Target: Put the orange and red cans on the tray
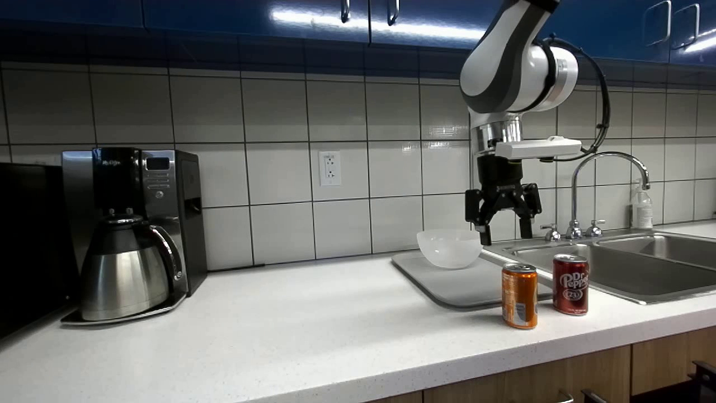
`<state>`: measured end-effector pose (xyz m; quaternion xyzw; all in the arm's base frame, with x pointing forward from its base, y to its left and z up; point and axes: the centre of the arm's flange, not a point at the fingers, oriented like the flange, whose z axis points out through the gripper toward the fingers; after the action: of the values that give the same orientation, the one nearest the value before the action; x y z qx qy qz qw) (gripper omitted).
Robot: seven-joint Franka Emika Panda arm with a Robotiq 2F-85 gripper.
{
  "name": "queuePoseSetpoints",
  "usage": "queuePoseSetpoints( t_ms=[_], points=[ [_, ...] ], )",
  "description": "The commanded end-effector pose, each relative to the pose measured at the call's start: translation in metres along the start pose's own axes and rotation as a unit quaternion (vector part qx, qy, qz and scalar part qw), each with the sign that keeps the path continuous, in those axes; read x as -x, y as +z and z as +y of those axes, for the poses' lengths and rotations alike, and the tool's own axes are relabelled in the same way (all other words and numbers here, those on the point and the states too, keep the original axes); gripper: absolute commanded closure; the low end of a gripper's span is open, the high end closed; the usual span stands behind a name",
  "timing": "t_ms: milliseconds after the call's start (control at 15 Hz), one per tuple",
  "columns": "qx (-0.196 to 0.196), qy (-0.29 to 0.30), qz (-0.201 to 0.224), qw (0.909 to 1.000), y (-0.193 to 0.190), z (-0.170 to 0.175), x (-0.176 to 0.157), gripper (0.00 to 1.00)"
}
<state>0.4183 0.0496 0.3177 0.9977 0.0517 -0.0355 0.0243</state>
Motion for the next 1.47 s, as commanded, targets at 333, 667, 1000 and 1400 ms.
queuePoseSetpoints(
  t_ms=[333,667,1000,1400],
  points=[
    [0.012,-0.042,-0.012,0.999,0.031,-0.003,0.0,0.0],
    [0.008,-0.058,-0.025,0.998,0.046,-0.004,0.002,0.0],
    [0.012,-0.072,-0.033,0.9968,0.058,-0.004,0.005,0.0],
    [0.022,-0.084,-0.04,0.9954,0.063,-0.004,0.015,0.0]
  ],
)
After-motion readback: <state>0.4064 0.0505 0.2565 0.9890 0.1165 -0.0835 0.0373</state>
